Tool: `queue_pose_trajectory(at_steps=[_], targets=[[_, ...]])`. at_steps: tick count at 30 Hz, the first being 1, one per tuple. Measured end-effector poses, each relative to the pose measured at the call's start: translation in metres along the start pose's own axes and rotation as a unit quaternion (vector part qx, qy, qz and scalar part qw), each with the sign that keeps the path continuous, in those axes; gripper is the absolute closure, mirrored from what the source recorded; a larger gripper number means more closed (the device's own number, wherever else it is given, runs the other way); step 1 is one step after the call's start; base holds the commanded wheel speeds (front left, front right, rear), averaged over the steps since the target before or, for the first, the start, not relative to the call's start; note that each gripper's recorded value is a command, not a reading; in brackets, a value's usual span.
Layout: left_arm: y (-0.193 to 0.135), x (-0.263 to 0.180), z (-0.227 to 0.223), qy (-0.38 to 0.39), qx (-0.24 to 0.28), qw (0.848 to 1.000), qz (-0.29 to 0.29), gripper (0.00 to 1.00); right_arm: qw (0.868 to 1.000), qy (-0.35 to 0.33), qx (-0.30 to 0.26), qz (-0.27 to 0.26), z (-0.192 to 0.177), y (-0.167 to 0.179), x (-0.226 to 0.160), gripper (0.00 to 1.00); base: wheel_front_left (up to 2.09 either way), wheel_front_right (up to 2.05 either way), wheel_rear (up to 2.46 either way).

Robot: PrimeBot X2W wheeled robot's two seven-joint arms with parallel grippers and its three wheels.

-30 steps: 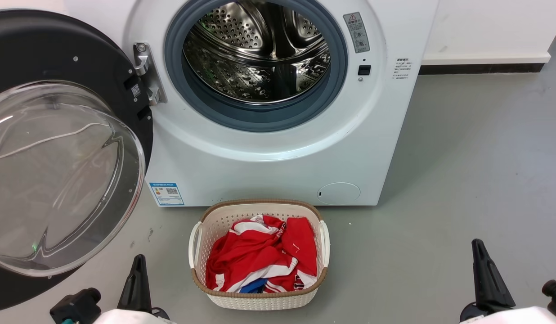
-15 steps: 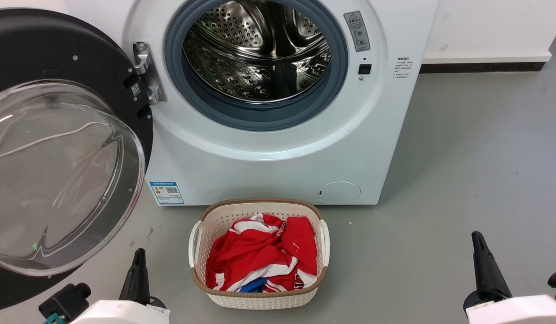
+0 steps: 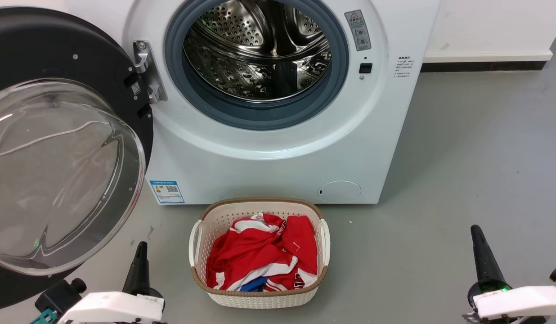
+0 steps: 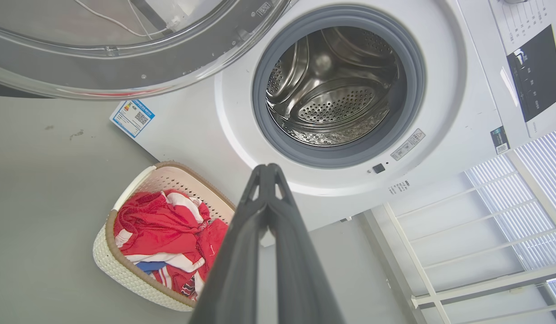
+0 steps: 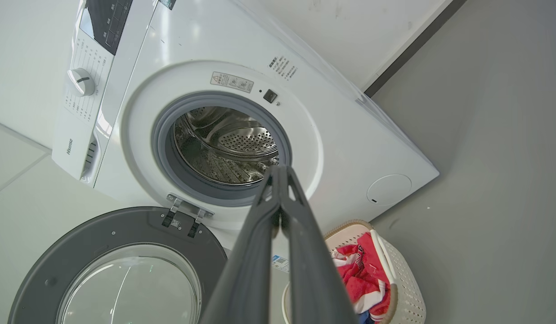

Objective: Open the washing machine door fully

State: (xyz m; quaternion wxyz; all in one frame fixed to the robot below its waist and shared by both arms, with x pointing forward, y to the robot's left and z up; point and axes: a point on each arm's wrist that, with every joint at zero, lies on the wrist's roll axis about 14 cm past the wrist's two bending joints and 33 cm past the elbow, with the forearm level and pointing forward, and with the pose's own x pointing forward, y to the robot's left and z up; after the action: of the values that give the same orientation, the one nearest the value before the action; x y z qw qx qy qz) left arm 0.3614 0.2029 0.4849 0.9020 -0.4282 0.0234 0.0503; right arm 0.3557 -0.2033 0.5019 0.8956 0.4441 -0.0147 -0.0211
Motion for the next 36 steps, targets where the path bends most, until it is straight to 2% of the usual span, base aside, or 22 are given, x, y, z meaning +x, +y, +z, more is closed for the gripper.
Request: queue_pose_trajectory(at_steps=[15, 36], targets=[[-0.002, 0.006, 0.000, 0.009, -0.089, 0.996, -0.004, 1.00, 0.997, 0.008, 0.083, -0.005, -0.001, -0.001, 0.008, 1.00, 0.00, 0.00, 0.00], [-0.008, 0.013, 0.003, 0.015, -0.194, 0.981, -0.018, 1.00, 0.983, 0.017, 0.183, -0.007, -0.002, 0.000, 0.018, 1.00, 0.00, 0.00, 0.00]])
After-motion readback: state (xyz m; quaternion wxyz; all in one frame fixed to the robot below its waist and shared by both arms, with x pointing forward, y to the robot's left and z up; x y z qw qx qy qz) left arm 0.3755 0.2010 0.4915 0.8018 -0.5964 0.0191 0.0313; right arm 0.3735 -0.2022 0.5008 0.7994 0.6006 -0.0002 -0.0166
